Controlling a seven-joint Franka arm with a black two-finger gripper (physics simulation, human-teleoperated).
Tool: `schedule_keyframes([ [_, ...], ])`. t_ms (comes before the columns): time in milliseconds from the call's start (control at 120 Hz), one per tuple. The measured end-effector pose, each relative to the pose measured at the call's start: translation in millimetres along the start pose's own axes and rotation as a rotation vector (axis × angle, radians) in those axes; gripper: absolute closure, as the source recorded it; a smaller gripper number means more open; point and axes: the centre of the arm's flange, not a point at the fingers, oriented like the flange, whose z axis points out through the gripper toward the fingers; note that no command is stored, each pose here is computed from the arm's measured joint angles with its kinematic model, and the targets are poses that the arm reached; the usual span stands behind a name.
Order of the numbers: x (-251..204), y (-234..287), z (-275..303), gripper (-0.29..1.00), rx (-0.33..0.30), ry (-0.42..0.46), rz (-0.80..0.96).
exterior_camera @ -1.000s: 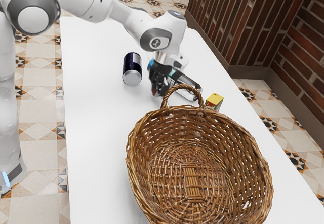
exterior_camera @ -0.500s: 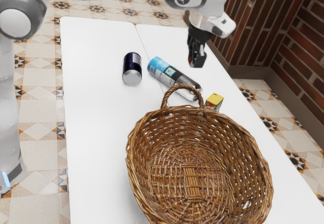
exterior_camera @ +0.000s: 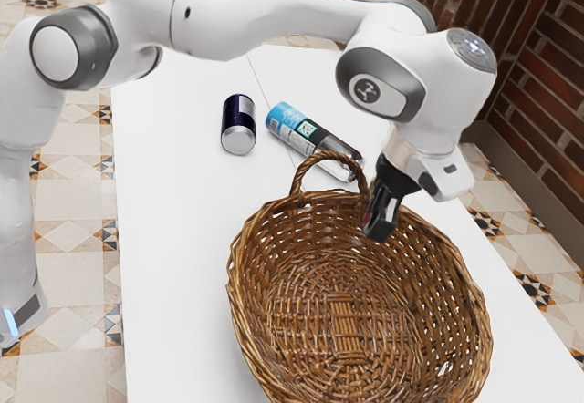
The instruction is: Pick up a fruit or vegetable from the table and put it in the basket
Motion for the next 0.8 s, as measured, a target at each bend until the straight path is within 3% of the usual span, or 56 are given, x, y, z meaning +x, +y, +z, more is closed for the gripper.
schedule_keyframes([
  [183, 9.1, 9.1, 17.3, 0.54, -0.011, -0.026, -0.020],
  [300, 12.1, 7.6, 22.1, 0.25, -0.015, -0.029, -0.043],
  [425, 14.0, -4.4, 25.4, 0.10, -0.003, -0.028, -0.085],
  [550, -11.2, -109.7, -17.9, 0.04, 0.110, 0.043, -0.292],
  [667, -38.1, -158.7, -42.1, 0.02, 0.160, 0.074, -0.357],
  [800, -95.4, -321.6, 51.1, 0.01, 0.087, -0.044, -0.568],
])
